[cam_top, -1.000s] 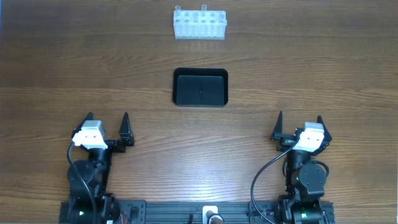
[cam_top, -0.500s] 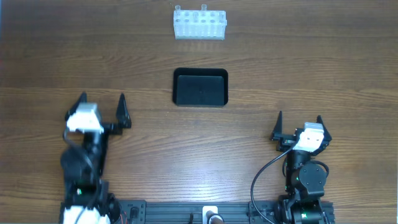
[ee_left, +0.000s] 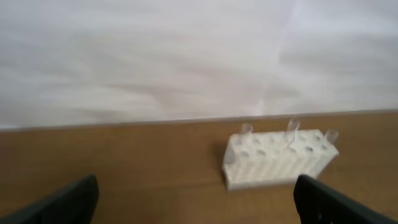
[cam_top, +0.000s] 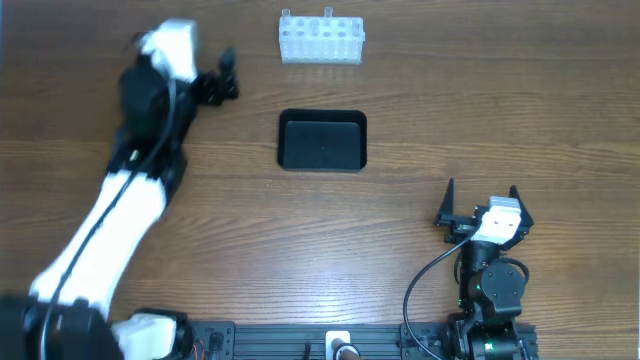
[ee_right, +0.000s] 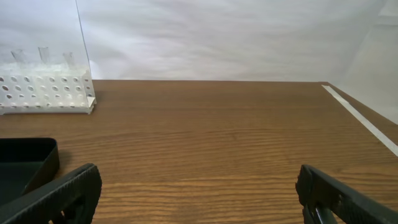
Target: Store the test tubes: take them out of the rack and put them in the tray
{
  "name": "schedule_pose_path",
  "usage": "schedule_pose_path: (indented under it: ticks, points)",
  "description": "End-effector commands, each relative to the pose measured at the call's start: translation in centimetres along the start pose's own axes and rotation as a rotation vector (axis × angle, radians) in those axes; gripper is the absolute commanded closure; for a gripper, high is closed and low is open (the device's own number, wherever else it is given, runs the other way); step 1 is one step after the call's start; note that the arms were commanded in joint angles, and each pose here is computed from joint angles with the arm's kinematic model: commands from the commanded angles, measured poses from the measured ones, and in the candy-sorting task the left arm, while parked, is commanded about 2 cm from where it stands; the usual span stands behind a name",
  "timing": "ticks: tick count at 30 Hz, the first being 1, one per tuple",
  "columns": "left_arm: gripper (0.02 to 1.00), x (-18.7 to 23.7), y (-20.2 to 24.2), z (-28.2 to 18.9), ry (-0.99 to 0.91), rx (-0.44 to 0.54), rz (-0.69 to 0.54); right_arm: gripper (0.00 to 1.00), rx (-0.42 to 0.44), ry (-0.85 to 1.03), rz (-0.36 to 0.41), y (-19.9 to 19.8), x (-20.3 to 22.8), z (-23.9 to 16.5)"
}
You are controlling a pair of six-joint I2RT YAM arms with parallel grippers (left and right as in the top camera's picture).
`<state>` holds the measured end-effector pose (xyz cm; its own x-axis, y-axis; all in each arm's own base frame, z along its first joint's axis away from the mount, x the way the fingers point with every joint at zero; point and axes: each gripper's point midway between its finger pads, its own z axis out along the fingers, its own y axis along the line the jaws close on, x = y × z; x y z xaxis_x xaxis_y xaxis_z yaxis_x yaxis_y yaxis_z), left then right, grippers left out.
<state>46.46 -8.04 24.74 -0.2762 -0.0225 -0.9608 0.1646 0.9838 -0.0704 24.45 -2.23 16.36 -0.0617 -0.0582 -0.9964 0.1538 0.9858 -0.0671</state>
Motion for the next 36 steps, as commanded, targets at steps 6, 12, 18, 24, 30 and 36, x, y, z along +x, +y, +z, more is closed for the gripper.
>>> schedule_pose_path:
  ticks: [6, 12, 18, 24, 30, 36]
  points:
    - [0.023, 1.4, -3.9, 10.8, 0.157, -0.015, -0.064, 0.009, 0.001, 0.000, -0.001, 0.0, 0.2, 0.0]
    - [0.020, 3.3, -5.8, 15.2, 0.219, -0.026, -0.044, 0.009, 0.001, 0.000, -0.001, 0.0, 0.2, 0.0]
    - [0.020, 5.1, -6.2, 17.7, 0.239, -0.050, -0.053, 0.007, 0.001, 0.000, -0.001, 0.0, 0.2, 0.0]
    - [0.020, 6.8, -5.5, 18.5, 0.257, -0.091, -0.046, 0.007, 0.001, 0.000, -0.001, 0.0, 0.2, 0.0]
    - [0.027, 7.8, -5.5, 19.5, 0.247, -0.095, -0.046, 0.007, 0.001, 0.001, -0.001, 0.0, 0.2, 0.0]
    - [0.117, 7.9, -5.7, 19.7, 0.235, -0.090, -0.049, 0.009, 0.001, 0.001, -0.001, 0.0, 0.2, 0.0]
